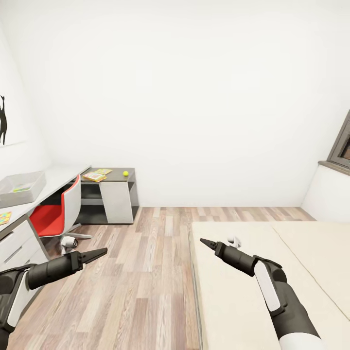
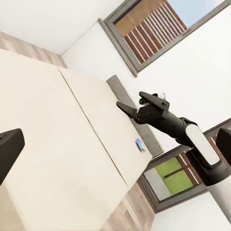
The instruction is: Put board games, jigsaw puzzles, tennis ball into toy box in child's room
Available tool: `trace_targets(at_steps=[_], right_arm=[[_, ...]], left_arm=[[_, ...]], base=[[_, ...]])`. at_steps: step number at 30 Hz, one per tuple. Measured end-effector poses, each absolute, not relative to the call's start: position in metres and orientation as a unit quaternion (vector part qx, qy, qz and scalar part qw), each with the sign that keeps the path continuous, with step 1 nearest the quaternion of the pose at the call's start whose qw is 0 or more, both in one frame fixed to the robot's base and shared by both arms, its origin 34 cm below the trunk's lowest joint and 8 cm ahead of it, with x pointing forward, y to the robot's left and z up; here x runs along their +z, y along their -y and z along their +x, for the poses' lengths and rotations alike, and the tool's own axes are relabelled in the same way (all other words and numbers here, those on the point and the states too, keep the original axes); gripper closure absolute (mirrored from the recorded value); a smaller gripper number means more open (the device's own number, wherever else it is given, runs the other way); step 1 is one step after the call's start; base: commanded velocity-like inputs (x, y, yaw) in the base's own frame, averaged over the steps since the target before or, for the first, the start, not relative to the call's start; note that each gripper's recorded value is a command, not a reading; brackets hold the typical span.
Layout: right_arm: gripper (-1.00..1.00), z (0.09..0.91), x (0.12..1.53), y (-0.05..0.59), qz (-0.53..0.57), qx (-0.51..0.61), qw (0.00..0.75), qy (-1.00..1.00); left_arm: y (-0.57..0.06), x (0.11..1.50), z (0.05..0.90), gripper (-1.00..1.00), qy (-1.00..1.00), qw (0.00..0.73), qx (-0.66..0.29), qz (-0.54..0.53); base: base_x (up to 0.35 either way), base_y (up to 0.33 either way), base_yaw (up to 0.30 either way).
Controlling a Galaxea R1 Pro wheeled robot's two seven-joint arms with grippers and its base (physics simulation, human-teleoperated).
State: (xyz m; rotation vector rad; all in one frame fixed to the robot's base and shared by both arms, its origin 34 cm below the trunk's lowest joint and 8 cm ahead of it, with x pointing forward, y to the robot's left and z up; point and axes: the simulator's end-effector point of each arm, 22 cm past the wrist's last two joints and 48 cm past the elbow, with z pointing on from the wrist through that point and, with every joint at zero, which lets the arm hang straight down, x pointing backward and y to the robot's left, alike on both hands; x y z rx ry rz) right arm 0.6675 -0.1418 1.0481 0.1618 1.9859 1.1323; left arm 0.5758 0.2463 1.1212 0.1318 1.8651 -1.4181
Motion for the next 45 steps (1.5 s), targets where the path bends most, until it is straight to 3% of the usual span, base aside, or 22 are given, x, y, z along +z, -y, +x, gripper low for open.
trace_targets(at_steps=[20,45], right_arm=[[-1.0,0.6676,1.0486,0.1417,0.064,0.45,0.413,-0.789],[-1.0,0.6677,1.0487,0.1419,0.064,0.45,0.413,-0.789]], left_arm=[[-0.248,1.1216,0.5761,-1.0,-0.733,0.388,-0.556,0.051],[-0.248,1.1215,0.5761,-1.0,-0.733,0.388,-0.556,0.051]], base=[[0.0,-0.116,0.0],[0.0,-0.262,0.0]])
